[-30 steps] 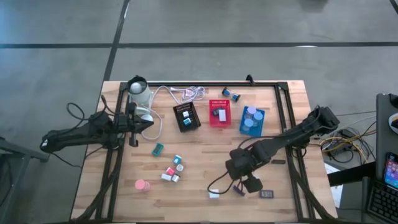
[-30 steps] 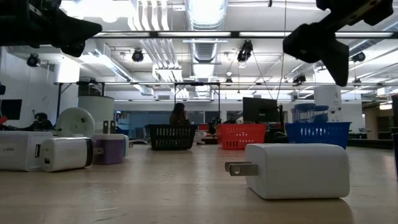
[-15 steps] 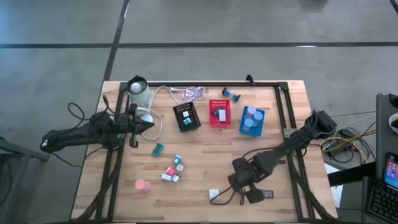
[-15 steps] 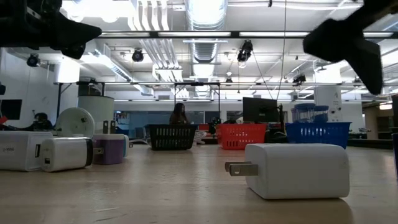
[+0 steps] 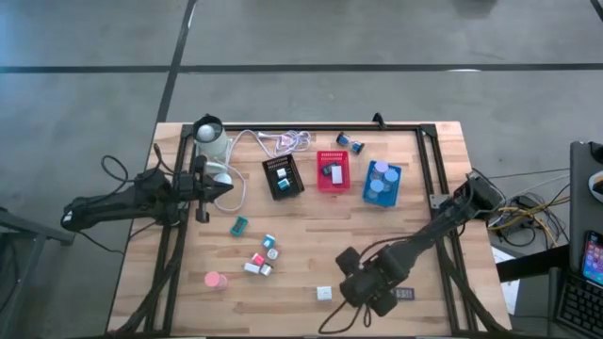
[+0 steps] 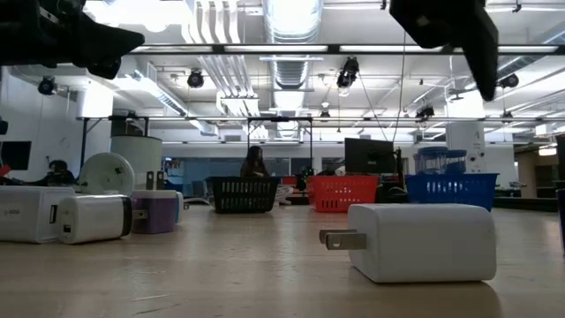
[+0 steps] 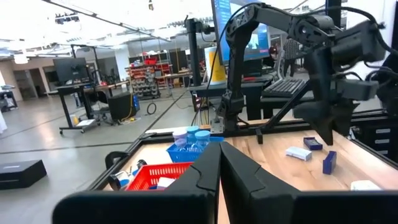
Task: Pick & Place Office items
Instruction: Put the left violet digital clock into the red bin
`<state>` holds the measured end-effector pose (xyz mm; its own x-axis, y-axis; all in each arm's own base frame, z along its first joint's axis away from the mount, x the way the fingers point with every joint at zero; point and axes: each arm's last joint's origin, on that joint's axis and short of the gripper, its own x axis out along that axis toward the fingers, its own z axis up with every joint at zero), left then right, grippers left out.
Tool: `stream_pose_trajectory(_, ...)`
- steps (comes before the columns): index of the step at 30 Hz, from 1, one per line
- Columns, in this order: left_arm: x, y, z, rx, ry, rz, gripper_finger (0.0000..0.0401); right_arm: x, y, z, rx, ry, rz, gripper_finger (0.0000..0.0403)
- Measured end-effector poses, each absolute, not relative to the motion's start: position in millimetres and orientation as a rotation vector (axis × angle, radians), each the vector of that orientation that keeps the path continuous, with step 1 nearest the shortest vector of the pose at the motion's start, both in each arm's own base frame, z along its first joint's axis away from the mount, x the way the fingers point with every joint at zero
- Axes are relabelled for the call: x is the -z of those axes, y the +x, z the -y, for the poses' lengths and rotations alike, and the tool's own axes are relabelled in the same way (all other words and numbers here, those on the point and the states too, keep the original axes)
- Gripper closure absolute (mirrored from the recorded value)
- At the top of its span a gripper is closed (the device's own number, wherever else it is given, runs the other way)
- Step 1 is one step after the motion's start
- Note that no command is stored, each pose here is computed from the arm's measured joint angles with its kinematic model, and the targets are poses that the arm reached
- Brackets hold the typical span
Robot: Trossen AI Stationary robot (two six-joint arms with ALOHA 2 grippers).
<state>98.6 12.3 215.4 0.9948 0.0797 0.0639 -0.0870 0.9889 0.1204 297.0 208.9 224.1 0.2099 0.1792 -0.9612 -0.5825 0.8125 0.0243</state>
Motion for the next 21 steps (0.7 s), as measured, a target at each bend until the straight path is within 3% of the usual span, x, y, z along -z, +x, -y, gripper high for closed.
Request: stream_pose_trajectory(21,-213.0,99.4,-12.4,-0.082,0.108,0.034,0.0389,-192.0,302.8,-218.3,-0.599,-0.465,-1.38,0.0033)
